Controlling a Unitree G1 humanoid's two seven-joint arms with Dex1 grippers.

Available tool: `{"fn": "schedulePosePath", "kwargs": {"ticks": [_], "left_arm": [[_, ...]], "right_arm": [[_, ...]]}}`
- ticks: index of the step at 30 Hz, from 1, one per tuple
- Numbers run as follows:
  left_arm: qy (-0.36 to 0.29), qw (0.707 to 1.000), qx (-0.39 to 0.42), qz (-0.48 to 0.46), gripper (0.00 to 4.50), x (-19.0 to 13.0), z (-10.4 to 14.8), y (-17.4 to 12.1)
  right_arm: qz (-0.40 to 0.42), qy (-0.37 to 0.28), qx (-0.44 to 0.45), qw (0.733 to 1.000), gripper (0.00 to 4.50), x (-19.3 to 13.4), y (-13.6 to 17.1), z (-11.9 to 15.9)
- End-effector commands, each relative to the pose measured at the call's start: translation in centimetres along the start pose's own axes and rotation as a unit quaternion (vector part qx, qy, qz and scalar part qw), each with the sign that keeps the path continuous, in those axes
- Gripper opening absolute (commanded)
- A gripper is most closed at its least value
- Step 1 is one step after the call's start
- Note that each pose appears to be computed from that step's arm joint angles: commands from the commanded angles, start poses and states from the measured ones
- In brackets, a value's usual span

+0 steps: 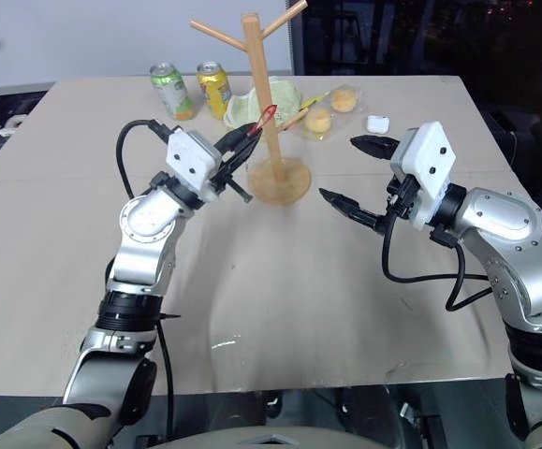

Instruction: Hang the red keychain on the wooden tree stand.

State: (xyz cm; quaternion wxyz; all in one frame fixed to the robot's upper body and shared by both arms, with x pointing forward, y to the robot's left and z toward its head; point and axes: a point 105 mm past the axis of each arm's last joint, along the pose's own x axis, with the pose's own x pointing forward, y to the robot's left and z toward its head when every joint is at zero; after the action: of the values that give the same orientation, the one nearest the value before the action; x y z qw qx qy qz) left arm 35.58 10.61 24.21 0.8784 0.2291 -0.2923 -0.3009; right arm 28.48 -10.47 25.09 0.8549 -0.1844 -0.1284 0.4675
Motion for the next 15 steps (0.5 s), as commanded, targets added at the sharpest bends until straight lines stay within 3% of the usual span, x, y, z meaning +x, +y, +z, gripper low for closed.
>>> {"fn": "schedulePosePath", "kwargs": {"ticks": [1,15], "left_arm": [[-0.021,1.000,0.013,0.008,0.08,0.29,0.98,0.46],[0.004,0.999,0.034,0.001,0.08,0.19,0.06,0.33]], "right_arm": [[-0.011,-0.017,-0.021,1.000,4.50,-0.45,-0.21,1.34],[-0.015,-0.016,-0.021,1.000,4.50,-0.50,-0.17,1.32]]}}
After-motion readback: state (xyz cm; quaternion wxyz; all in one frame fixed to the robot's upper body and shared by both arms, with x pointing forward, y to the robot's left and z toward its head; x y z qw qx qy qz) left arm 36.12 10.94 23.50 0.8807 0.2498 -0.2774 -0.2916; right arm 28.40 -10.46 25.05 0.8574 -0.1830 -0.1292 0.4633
